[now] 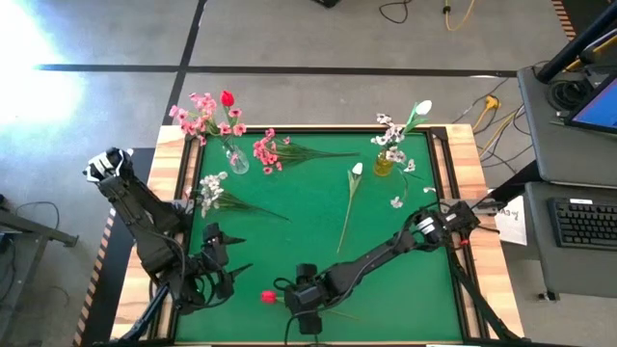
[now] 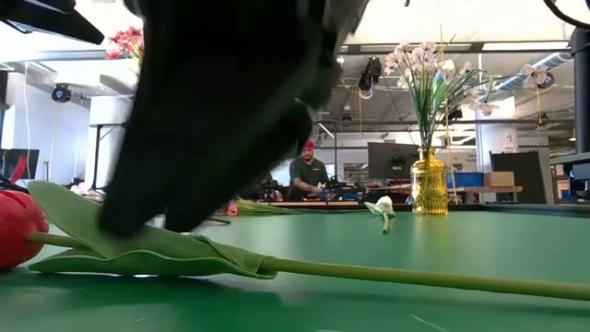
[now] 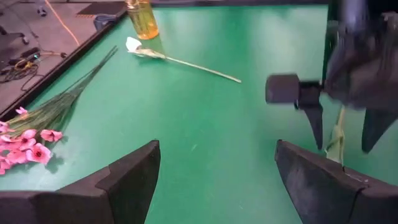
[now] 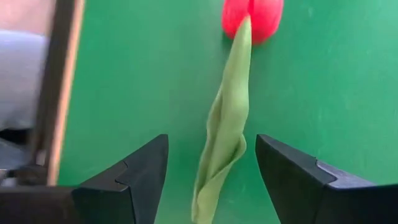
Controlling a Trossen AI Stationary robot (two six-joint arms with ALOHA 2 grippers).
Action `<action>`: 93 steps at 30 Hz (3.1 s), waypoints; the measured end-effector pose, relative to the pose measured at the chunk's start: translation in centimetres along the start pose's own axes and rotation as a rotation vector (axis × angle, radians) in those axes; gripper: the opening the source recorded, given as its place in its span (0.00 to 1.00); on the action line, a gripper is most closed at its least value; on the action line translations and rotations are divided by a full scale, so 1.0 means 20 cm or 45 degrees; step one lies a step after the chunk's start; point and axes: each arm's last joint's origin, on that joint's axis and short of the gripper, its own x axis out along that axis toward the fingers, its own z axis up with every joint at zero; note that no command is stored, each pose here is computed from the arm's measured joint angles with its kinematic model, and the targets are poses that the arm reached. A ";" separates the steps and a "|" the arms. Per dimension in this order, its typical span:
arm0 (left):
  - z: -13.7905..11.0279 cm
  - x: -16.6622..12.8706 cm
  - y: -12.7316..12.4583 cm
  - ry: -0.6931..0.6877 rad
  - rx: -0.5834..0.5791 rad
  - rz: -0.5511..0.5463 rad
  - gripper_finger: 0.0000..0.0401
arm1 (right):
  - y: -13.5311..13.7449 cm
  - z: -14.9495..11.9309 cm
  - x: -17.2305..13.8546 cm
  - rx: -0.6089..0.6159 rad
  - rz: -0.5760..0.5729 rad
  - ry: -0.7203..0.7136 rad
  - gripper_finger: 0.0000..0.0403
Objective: Sort flowers into vase by color
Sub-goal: Put the red tulip into the transparent vase
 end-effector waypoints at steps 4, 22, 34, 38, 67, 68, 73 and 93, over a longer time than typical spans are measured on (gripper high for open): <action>0.01 0.00 0.00 -0.022 -0.043 0.009 0.75 | -0.02 -0.04 0.05 -0.015 -0.106 0.116 0.56; 0.01 0.00 -0.01 -0.030 -0.084 -0.014 0.75 | -0.02 -0.03 -0.04 -0.093 -0.140 0.161 0.04; 0.02 -0.01 -0.02 -0.032 -0.073 -0.024 0.75 | -0.05 0.10 -0.52 -0.203 -0.322 -0.269 0.04; 0.05 0.00 -0.04 -0.107 -0.002 -0.032 0.75 | -0.10 0.09 -0.62 -0.241 -0.347 -0.519 0.04; 0.18 0.18 0.35 -0.339 0.238 -0.080 0.54 | -0.72 0.15 -1.01 -0.244 -0.500 -1.718 0.04; 0.16 0.18 0.38 -0.402 0.193 -0.101 0.54 | -0.74 0.16 -1.00 -0.232 -0.500 -1.741 0.04; 0.08 0.18 0.49 -0.660 -0.053 -0.151 0.52 | -0.77 0.17 -0.90 -0.180 -0.480 -1.877 0.04; -0.02 0.23 0.51 -0.645 -0.124 -0.048 0.52 | -0.78 0.38 -0.68 -0.199 -0.479 -2.055 0.04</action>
